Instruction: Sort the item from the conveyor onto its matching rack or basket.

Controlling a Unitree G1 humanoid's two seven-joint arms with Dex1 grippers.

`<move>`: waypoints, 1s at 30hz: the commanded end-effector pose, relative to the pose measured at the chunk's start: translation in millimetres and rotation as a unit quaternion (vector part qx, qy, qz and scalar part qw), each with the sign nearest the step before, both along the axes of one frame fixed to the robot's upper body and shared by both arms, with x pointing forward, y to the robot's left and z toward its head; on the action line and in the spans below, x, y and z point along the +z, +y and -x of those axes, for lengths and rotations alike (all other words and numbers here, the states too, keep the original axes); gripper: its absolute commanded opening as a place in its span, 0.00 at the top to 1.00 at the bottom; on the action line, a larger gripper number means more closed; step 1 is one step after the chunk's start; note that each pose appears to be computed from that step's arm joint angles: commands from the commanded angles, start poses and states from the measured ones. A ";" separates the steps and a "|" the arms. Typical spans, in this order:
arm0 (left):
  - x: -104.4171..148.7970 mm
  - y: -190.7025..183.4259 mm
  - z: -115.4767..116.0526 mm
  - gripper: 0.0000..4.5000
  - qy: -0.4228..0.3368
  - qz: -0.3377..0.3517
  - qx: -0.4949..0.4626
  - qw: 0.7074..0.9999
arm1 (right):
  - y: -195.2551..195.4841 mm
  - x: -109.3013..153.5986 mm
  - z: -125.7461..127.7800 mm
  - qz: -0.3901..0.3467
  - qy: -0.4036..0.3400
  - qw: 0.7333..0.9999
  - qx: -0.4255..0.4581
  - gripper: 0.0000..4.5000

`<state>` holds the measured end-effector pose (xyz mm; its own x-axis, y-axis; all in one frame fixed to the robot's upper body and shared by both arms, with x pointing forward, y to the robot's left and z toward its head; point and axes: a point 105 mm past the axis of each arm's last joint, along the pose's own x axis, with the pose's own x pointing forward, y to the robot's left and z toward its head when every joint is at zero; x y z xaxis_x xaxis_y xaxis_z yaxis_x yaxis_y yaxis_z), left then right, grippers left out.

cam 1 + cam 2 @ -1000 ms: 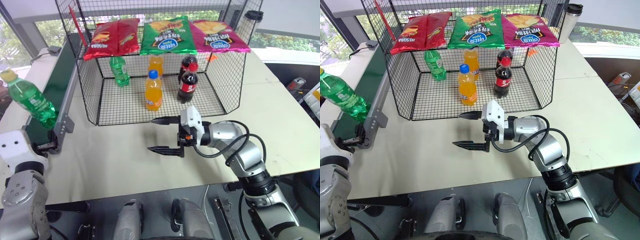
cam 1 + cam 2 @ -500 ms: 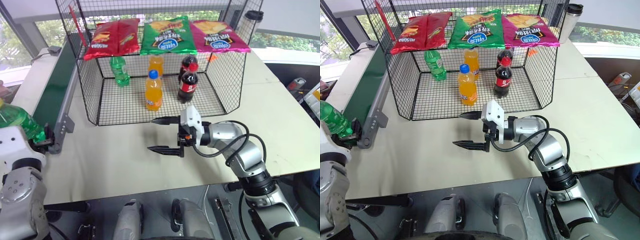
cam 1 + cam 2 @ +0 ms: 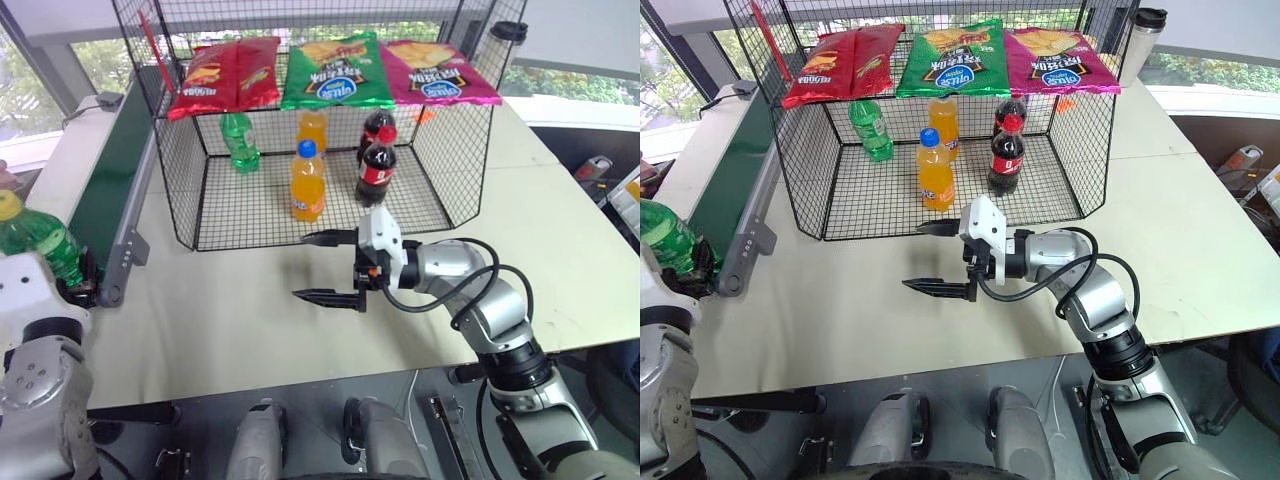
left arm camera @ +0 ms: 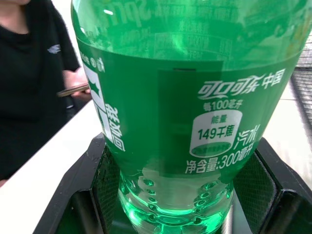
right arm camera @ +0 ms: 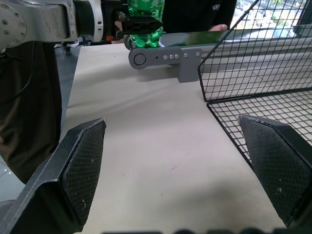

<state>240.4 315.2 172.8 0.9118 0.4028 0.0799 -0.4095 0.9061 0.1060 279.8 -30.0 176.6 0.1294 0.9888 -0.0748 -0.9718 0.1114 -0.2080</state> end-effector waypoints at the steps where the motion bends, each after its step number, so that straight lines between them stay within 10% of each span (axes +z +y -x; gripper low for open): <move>1: 40.3 -37.4 0.3 0.41 -0.048 -0.045 -0.097 0.993 | -0.4 10.1 2.8 0.000 -0.025 1.000 0.005 0.00; 10: 30.6 -96.1 -17.6 0.41 -0.008 -0.036 -0.252 0.967 | -0.3 7.1 -0.3 0.005 -0.022 1.000 -0.008 0.00; 30: 17.1 -124.4 -96.5 0.41 -0.038 -0.021 -0.231 0.972 | -25.3 -34.8 -35.7 0.108 -0.021 0.985 -0.131 0.00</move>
